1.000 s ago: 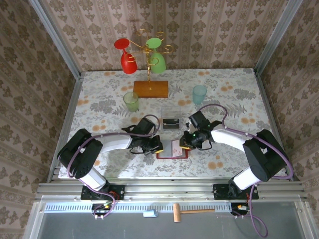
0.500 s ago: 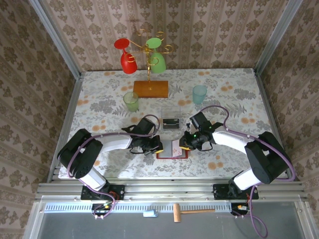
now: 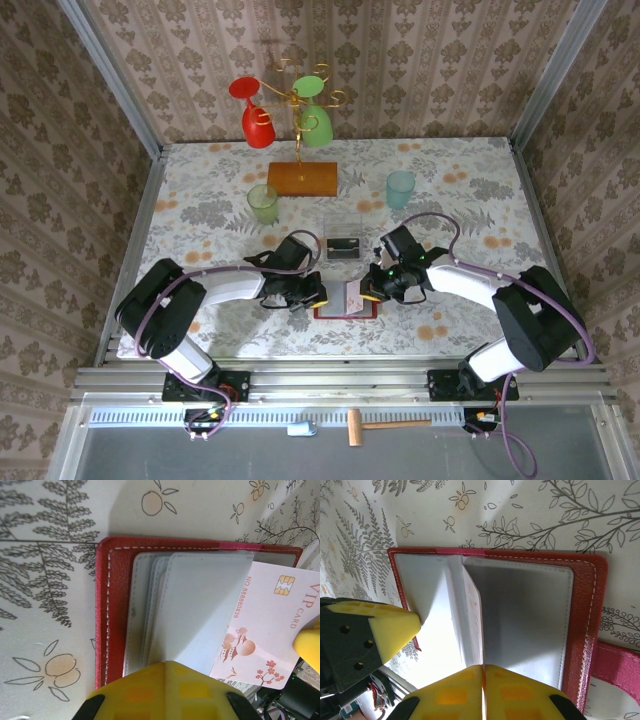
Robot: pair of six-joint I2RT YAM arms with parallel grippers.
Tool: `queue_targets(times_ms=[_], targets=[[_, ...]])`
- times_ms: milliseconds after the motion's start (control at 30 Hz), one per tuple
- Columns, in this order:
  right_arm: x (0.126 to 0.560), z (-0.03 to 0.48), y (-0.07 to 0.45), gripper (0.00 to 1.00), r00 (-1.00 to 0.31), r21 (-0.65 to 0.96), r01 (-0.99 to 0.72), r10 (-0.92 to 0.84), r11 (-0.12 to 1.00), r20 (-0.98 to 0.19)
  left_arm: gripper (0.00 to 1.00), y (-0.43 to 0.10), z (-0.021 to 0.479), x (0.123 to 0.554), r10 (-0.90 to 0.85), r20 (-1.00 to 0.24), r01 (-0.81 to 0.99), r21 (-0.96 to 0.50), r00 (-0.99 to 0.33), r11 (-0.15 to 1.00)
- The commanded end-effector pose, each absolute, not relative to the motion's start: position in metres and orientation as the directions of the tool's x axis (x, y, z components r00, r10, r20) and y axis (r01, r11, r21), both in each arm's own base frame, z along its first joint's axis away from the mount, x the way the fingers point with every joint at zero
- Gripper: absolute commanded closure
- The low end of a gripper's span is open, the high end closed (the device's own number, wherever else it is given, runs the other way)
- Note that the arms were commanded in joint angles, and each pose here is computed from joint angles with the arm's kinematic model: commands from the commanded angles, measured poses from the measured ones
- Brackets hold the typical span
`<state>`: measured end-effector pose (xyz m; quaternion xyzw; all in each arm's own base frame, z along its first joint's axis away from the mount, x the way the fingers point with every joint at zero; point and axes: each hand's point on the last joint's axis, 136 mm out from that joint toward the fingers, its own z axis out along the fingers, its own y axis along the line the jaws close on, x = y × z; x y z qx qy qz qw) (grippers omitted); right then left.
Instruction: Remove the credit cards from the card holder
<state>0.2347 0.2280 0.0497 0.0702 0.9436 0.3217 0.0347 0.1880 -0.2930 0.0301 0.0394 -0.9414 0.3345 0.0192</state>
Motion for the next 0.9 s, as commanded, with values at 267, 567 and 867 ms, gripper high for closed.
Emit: queue_targets(times_ms=[267, 567, 867], targets=[[0.232, 0.062, 0.226, 0.96, -0.988, 0.609, 0.084, 0.144, 0.788, -0.050, 0.97, -0.292, 0.052, 0.199, -0.076, -0.012, -0.050, -0.653, -0.997, 0.755], [0.238, 0.080, 0.218, 1.00, -0.989, 0.549, 0.004, 0.085, 0.836, -0.123, 0.97, -0.274, 0.068, 0.213, -0.154, -0.083, -0.055, -0.687, -0.985, 0.724], [0.244, 0.096, 0.220, 1.00, -0.960, 0.470, -0.251, -0.158, 0.846, -0.230, 0.97, -0.249, 0.073, 0.218, -0.217, -0.119, -0.076, -0.693, -0.969, 0.717]])
